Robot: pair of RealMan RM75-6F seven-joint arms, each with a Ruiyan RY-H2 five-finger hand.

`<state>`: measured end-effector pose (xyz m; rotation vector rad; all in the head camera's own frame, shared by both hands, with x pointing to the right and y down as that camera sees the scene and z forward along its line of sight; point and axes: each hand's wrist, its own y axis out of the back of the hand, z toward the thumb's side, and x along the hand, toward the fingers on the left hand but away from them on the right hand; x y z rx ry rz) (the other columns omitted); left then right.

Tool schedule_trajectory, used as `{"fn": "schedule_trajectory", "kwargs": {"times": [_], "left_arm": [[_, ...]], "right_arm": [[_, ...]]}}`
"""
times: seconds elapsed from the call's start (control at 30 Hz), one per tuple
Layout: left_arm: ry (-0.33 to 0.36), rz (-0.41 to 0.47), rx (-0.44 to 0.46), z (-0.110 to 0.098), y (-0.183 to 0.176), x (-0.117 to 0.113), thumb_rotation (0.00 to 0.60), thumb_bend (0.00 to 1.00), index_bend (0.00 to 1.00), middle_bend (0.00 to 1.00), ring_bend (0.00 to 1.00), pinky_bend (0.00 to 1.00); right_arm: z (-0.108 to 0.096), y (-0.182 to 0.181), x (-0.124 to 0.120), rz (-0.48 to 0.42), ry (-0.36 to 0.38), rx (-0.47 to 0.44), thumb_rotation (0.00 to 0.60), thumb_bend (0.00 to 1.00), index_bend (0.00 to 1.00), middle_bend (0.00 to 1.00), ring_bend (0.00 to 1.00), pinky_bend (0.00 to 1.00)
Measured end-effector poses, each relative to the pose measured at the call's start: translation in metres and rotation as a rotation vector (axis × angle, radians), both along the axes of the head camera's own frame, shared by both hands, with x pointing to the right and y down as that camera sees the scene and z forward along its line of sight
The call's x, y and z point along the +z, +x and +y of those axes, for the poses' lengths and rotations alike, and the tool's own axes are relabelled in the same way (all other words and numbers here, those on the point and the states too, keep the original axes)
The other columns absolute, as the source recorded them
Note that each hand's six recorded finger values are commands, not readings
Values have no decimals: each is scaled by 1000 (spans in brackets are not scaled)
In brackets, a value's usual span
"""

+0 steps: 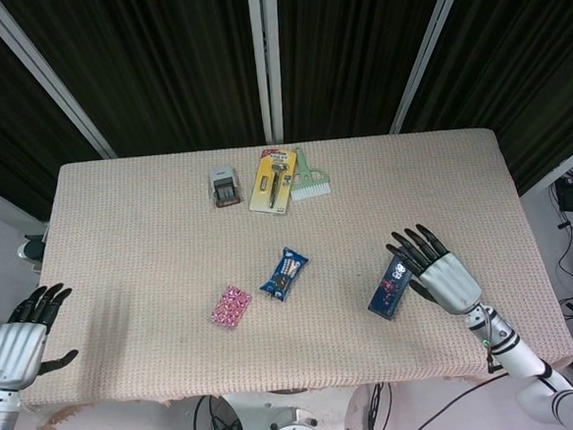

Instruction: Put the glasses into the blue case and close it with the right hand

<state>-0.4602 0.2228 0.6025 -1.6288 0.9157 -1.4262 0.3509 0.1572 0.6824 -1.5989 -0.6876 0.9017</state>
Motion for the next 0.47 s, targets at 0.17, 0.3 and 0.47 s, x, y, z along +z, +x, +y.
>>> {"fn": "schedule_trajectory", "kwargs": {"times": [0.17,0.3,0.47], "left_arm": [[13,3,5,-2,3,-4,600,0,106,85,68,194],[30,0,10,-6,4,-9,600,0,106,85,68,194],[43,-6,17,-11,4,-13,600,0,106,85,68,194]], "right_arm": [[-3,34,-29,-18,16,133,600,177,0,0,0,0],[1,72,-56,14,-11,298,600,176,0,0,0,0],[15,128,-82,138,-69,519,600,176,0,0,0,0]]}}
